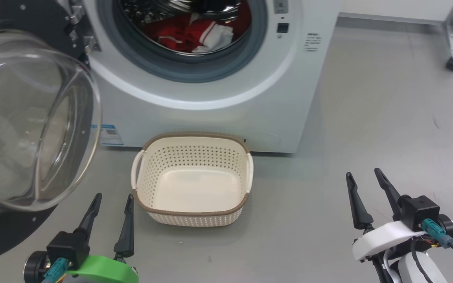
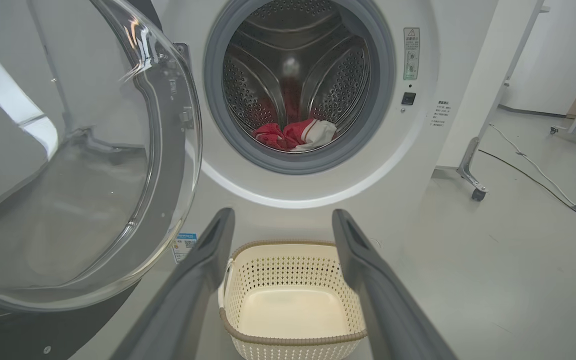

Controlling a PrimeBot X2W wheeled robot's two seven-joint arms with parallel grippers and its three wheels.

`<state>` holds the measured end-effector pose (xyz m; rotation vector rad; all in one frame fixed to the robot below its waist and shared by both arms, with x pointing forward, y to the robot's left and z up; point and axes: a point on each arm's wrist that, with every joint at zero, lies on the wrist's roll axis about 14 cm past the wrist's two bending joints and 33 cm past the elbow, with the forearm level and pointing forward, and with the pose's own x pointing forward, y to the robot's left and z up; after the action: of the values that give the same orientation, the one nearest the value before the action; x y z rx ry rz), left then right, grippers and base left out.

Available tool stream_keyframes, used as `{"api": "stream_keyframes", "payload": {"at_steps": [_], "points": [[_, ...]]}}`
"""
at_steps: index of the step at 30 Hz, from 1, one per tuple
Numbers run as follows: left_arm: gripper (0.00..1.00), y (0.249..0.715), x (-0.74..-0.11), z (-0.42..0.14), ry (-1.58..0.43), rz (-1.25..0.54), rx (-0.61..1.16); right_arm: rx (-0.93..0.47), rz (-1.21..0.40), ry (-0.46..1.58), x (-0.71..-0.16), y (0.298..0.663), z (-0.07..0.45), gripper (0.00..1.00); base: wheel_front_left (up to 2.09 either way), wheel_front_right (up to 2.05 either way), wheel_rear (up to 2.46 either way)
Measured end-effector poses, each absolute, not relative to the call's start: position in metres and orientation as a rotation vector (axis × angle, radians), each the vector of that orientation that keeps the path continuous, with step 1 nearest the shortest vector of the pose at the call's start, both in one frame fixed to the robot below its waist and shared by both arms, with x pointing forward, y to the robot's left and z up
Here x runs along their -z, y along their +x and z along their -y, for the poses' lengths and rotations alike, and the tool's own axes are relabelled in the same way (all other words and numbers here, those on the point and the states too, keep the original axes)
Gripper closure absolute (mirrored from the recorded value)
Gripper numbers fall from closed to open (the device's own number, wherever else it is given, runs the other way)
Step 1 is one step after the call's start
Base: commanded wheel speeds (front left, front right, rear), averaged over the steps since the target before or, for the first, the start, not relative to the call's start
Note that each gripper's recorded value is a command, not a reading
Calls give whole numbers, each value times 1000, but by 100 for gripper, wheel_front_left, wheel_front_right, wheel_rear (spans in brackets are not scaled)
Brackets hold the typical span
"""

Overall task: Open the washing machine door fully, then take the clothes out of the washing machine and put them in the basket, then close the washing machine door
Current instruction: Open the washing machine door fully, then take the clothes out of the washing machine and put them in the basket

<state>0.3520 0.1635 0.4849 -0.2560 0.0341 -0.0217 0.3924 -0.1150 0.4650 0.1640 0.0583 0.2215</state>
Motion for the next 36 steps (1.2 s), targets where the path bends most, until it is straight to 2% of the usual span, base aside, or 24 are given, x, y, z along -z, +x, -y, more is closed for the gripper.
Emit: {"api": "stream_keyframes", "payload": {"at_steps": [14,36], "points": [[0,362,-488,-119,-249,-57,165,-94,-49,169,-466,370,157,0,0,0,0],[0,364,-487,-122,-223,-69,148,-81,-40,169,-468,369,160,0,0,0,0]]}}
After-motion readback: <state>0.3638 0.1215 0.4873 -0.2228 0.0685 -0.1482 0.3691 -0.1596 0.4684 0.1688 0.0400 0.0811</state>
